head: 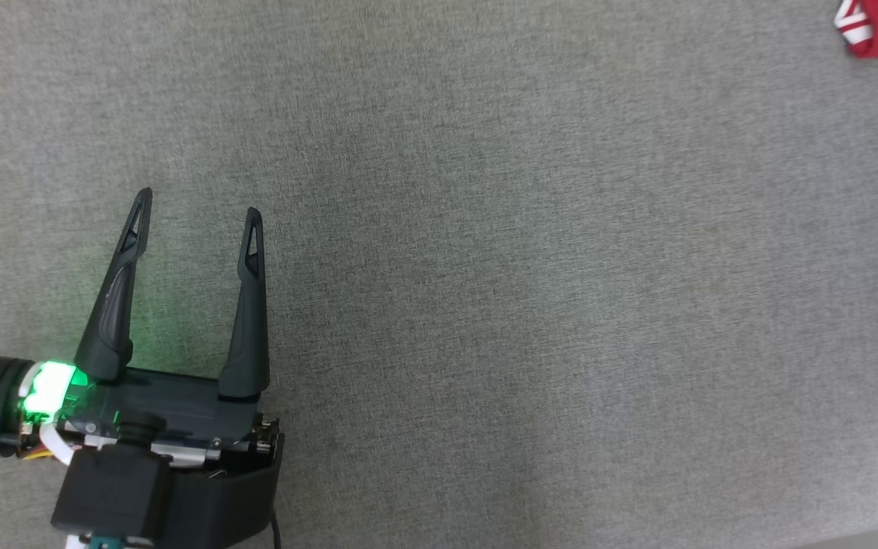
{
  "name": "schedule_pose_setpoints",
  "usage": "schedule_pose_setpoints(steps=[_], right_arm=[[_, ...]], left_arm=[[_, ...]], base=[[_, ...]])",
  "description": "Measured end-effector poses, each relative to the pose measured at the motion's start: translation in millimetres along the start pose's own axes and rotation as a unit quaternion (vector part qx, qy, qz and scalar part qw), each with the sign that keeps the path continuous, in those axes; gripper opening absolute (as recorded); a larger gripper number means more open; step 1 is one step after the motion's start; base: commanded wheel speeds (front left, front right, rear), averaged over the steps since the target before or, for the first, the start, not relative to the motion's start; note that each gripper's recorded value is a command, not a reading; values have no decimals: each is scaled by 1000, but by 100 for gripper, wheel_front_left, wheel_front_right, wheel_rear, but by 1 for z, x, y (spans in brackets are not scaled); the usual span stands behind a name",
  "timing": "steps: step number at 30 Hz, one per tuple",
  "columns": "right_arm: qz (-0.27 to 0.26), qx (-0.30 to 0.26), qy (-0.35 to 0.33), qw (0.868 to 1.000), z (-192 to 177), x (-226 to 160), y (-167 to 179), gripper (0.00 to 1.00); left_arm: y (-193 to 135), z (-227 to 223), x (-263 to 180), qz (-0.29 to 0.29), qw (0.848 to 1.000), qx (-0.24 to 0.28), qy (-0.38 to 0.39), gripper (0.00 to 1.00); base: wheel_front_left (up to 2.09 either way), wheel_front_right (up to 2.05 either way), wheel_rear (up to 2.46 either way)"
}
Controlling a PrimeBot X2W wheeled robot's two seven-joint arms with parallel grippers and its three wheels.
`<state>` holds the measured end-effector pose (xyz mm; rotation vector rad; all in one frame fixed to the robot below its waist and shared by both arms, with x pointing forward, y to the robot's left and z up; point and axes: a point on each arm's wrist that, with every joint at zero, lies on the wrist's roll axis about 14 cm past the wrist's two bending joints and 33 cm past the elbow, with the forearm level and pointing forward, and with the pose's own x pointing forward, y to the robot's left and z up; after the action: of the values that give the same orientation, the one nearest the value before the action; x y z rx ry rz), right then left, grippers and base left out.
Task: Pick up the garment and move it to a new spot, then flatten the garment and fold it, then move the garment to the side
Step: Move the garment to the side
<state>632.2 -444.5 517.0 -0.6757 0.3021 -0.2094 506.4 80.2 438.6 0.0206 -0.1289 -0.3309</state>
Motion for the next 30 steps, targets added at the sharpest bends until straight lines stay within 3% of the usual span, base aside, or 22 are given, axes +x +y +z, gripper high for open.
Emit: schedule_pose_setpoints(steps=[7,13,20,30], right_arm=[[10,22,-80,996,47,-13,5,100],[37,57,-160,985,91,-44,23,100],[72,116,-222,965,117,-104,48,100],[97,212,-272,934,119,-200,78,100]], left_arm=[[-2,9,-8,11,1000,-9,8,100],[6,20,-31,44,999,-17,26,100],[13,36,-71,77,996,-18,47,100],[24,76,-122,120,992,-8,26,100]], base=[[0,0,0],[0,0,0],[0,0,0],[0,0,0]])
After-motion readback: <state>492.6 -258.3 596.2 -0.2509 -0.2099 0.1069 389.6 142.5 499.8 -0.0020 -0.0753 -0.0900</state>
